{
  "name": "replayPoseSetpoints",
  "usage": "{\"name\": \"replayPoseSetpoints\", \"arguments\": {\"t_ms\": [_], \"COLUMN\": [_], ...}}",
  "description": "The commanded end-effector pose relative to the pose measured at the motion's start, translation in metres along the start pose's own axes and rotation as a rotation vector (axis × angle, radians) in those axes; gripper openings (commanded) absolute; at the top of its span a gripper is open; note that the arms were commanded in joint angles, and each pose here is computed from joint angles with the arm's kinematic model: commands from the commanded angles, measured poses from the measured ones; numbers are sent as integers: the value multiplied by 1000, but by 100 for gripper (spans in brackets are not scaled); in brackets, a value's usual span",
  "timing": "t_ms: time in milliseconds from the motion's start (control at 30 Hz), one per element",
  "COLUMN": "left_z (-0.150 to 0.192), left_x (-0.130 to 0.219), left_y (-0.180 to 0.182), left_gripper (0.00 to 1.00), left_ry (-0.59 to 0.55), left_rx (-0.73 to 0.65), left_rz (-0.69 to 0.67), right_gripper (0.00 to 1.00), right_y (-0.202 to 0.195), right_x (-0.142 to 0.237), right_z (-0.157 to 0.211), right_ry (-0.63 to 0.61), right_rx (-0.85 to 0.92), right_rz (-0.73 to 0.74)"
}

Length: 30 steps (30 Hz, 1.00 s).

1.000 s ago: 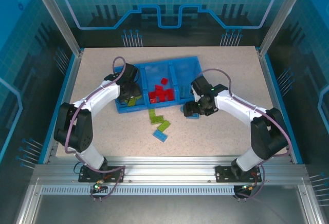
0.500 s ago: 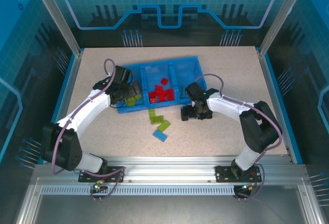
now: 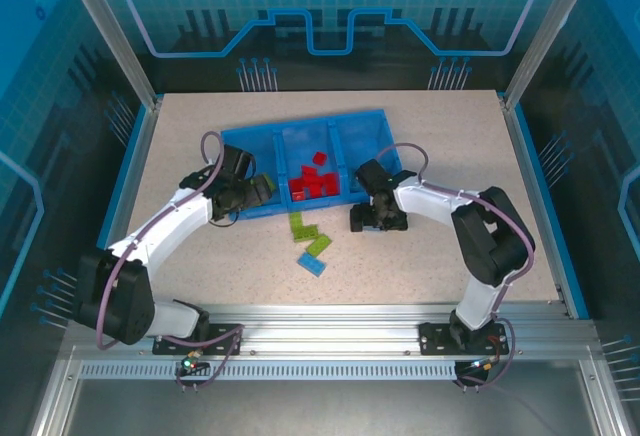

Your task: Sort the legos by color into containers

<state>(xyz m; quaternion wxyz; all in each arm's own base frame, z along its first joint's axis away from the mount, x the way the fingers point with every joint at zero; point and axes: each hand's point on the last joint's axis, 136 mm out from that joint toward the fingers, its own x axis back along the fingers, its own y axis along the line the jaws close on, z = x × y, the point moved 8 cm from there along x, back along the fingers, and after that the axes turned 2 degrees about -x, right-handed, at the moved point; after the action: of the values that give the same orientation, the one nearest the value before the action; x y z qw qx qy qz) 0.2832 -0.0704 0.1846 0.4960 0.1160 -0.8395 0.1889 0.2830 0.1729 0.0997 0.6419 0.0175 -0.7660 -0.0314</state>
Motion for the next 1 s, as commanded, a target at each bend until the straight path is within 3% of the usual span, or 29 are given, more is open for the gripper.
{"name": "replayPoseSetpoints", "arguments": {"t_ms": [0, 267, 500, 667, 967], "left_z": [-1, 1, 4, 10, 39], "left_x": [5, 4, 2, -1, 2], "left_y": [0, 2, 3, -1, 4], "left_gripper": [99, 99, 99, 99, 99], "left_ry": [-17, -14, -5, 35, 88], "left_rx": [-5, -9, -1, 0, 15], "left_rz": [21, 14, 20, 63, 72], "right_gripper": [85, 56, 58, 60, 61], "right_y": [4, 2, 7, 8, 9], "right_x": [-3, 14, 70, 106, 96], "right_z": [-3, 5, -10, -54, -129], "right_ry": [-1, 0, -124, -238, -246], "right_rx": [-7, 40, 72, 93, 110], "right_rz": [41, 85, -25, -71, 35]}}
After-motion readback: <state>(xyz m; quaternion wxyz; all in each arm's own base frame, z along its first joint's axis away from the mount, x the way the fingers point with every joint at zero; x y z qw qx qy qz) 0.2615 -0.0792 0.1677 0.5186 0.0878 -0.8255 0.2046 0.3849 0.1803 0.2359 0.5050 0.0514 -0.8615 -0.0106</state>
